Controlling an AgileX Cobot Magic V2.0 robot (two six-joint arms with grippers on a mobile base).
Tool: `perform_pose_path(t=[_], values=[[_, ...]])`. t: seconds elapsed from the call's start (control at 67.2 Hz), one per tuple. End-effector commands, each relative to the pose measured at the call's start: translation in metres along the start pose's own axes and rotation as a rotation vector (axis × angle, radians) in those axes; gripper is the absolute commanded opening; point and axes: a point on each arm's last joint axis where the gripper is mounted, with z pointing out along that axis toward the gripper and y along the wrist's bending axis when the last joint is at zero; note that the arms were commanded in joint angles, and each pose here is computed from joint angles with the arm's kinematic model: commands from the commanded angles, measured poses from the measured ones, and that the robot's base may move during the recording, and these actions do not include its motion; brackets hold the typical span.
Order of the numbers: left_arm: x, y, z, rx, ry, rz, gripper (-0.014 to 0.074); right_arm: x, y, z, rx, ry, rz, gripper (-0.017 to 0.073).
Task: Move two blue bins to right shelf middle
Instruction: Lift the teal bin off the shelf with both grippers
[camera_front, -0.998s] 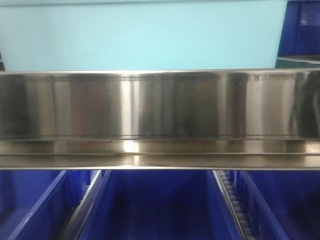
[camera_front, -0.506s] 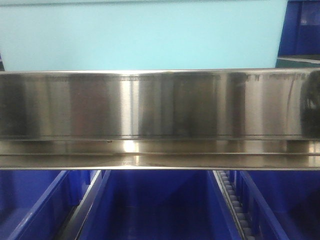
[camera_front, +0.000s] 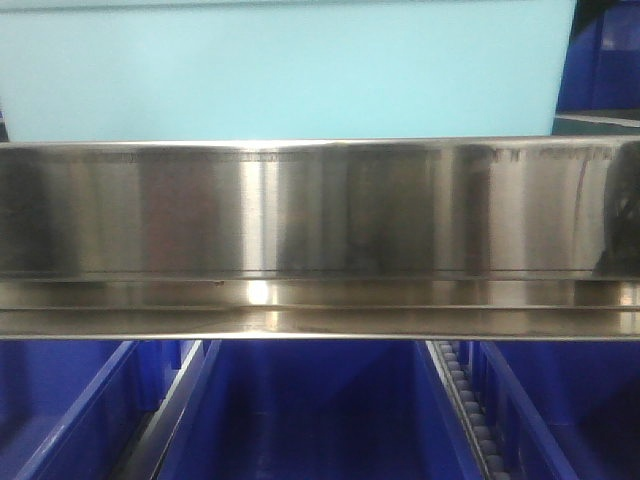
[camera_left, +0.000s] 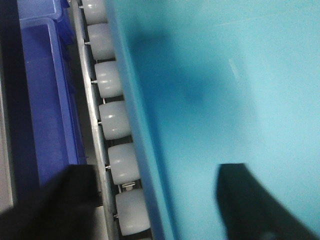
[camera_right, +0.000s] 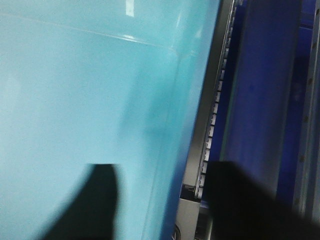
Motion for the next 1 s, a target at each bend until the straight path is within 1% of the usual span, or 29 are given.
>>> perform_pose_path(t=[0.0, 0.06, 0.089, 0.149, 0.417, 0.566, 0.67, 0.774, 0.864, 0.983], values=[[-0.003, 0.000, -0.004, 0.010, -0.030, -0.016, 0.0114, -0.002, 0.000, -0.004, -0.002, -0.022, 0.002, 0.0020], [-0.004, 0.000, -0.004, 0.010, -0.033, -0.016, -0.0035, -0.002, 0.000, -0.004, -0.002, -0.022, 0.002, -0.0120], [-0.004, 0.000, -0.004, 0.010, -0.033, -0.016, -0.0106, -0.002, 0.000, -0.004, -0.002, -0.022, 0.002, -0.0169], [-0.004, 0.000, -0.004, 0.011, -0.034, -0.016, -0.0110, -0.002, 0.000, -0.004, -0.002, -0.022, 0.002, -0.0151], [-0.004, 0.000, -0.004, 0.011, -0.032, -0.016, -0.0111, -0.002, 0.000, -0.005, -0.002, -0.023, 0.002, -0.0151], [-0.007, 0.000, -0.016, 0.014, -0.045, -0.016, -0.0111, -0.002, 0.000, -0.017, -0.008, -0.060, 0.001, -0.0151], [-0.012, -0.002, -0.039, 0.019, -0.111, -0.013, -0.0111, -0.003, 0.000, -0.035, -0.017, -0.137, -0.002, -0.0151], [-0.016, -0.005, -0.072, 0.060, -0.206, -0.024, -0.0111, -0.005, 0.000, -0.063, -0.014, -0.233, -0.011, -0.0151], [-0.018, -0.007, -0.100, 0.081, -0.287, -0.025, -0.0111, -0.009, -0.001, -0.087, -0.005, -0.307, -0.020, -0.0151], [-0.018, -0.008, -0.137, 0.100, -0.397, -0.023, -0.0111, -0.013, 0.000, -0.122, -0.019, -0.403, -0.020, -0.0151]])
